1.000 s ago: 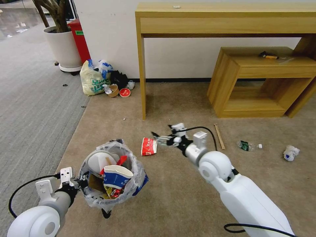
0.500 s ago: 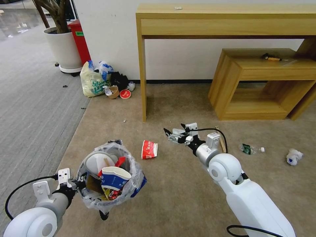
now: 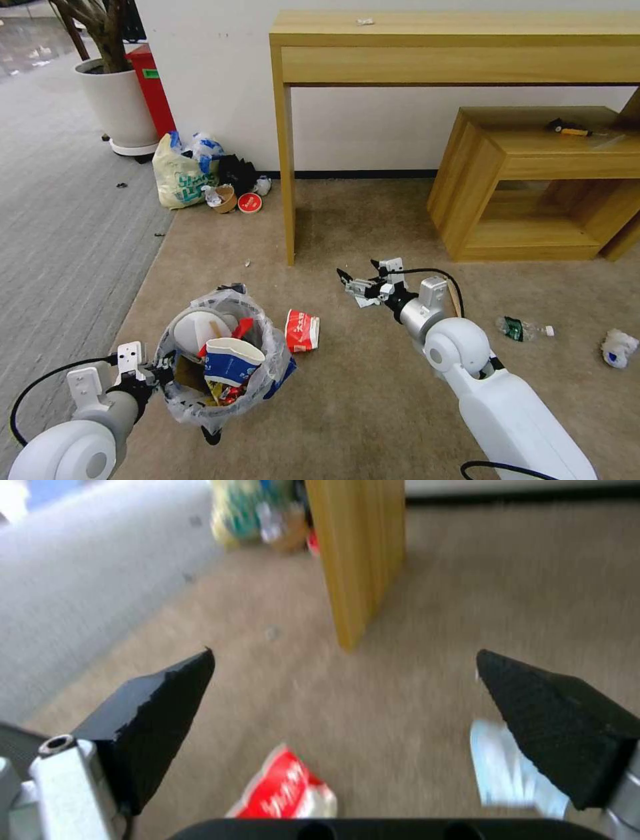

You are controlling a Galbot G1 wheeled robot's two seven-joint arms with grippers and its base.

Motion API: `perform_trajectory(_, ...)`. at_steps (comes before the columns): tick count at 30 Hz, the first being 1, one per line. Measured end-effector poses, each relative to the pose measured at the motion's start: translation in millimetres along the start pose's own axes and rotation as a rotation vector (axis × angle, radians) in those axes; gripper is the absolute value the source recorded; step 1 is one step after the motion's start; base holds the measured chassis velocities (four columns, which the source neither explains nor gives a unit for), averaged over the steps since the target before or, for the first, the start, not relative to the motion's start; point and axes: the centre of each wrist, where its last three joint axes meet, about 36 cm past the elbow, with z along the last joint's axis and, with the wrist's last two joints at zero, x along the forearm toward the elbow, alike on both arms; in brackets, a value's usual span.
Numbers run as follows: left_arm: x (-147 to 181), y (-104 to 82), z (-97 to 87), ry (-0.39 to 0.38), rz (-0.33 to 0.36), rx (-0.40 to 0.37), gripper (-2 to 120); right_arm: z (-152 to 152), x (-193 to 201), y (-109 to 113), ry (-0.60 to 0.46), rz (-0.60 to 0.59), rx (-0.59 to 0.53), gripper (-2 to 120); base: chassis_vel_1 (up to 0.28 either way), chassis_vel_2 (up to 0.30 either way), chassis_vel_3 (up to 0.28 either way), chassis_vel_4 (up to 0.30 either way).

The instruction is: Pick up the trash bin and place the garbage on the floor into it.

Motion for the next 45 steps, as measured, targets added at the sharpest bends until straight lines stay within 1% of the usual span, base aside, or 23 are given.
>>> perform_trajectory(2, 2.7, 2.5, -0.5, -0.003, -0.009, 0.001, 0, 30.9, -25.6, -2.8, 0.097, 0.010, -0.032, 100, 0.000, 0.000, 0.000, 0.000)
perform_trajectory(3, 2.7, 2.5, -0.5, -0.003, -0.009, 0.001, 0, 30.9, -25.6, -2.8, 0.097, 0.010, -0.032, 100, 0.000, 0.000, 0.000, 0.000)
perform_trajectory(5, 3.9, 6.4, -2.5, -0.010, -0.020, 0.005, 0, 49.5, -44.9, 4.3, 0.176, -0.003, -0.078, 100, 0.000, 0.000, 0.000, 0.000)
perform_trajectory(6, 3.9, 6.4, -2.5, -0.010, -0.020, 0.005, 0, 49.5, -44.9, 4.3, 0.176, -0.003, -0.078, 100, 0.000, 0.000, 0.000, 0.000)
perform_trajectory(9, 4.1, 11.4, -4.8, -0.016, -0.032, 0.011, 0, 64.7, -66.2, 18.8, 0.257, -0.002, -0.137, 100, 0.000, 0.000, 0.000, 0.000)
perform_trajectory(10, 4.1, 11.4, -4.8, -0.016, -0.032, 0.011, 0, 64.7, -66.2, 18.8, 0.257, -0.002, -0.137, 100, 0.000, 0.000, 0.000, 0.000)
perform_trajectory(12, 4.5, 13.5, -6.4, -0.020, -0.037, 0.012, 0, 72.3, -84.6, 29.6, 0.316, 0.017, -0.172, 100, 0.000, 0.000, 0.000, 0.000)
perform_trajectory(14, 4.5, 14.0, -6.9, -0.021, -0.039, 0.013, 0, 75.3, -99.8, 35.4, 0.350, 0.039, -0.174, 100, 0.000, 0.000, 0.000, 0.000)
perform_trajectory(15, 4.5, 14.0, -6.9, -0.021, -0.039, 0.013, 0, 75.3, -99.8, 35.4, 0.350, 0.039, -0.174, 100, 0.000, 0.000, 0.000, 0.000)
perform_trajectory(18, 4.6, 14.0, -5.6, -0.019, -0.042, 0.018, 0, 79.4, -120.9, 40.1, 0.396, 0.073, -0.169, 100, 0.000, 0.000, 0.000, 0.000)
perform_trajectory(19, 4.6, 14.0, -5.6, -0.019, -0.042, 0.018, 0, 79.4, -120.9, 40.1, 0.396, 0.073, -0.169, 100, 0.000, 0.000, 0.000, 0.000)
perform_trajectory(27, 6.7, 16.1, -4.5, -0.016, -0.051, 0.020, 0, 98.8, -153.3, 48.1, 0.485, 0.111, -0.170, 100, 0.000, 0.000, 0.000, 0.000)
perform_trajectory(32, 7.9, 15.4, -4.9, -0.018, -0.050, 0.017, 0, 102.3, -166.7, 52.2, 0.508, 0.129, -0.178, 100, 0.000, 0.000, 0.000, 0.000)
perform_trajectory(36, 9.5, 14.0, -5.0, -0.019, -0.050, 0.015, 0, 103.5, -176.3, 55.9, 0.524, 0.141, -0.193, 97, 0.000, 0.000, 0.000, 0.000)
perform_trajectory(39, 10.0, 13.7, -4.7, -0.017, -0.052, 0.014, 0, 106.4, -181.1, 56.3, 0.543, 0.142, -0.216, 82, 0.000, 0.000, 0.000, 0.000)
perform_trajectory(40, 10.0, 13.7, -4.7, -0.017, -0.052, 0.014, 0, 106.4, -181.1, 56.3, 0.543, 0.142, -0.216, 82, 0.000, 0.000, 0.000, 0.000)
perform_trajectory(44, 9.4, 12.5, -4.5, -0.015, -0.050, 0.012, 0, 111.8, -188.6, 58.6, 0.561, 0.140, -0.245, 63, 0.000, 0.000, 0.000, 0.000)
perform_trajectory(45, 9.4, 12.5, -4.5, -0.015, -0.050, 0.012, 0, 111.8, -188.6, 58.6, 0.561, 0.140, -0.245, 63, 0.000, 0.000, 0.000, 0.000)
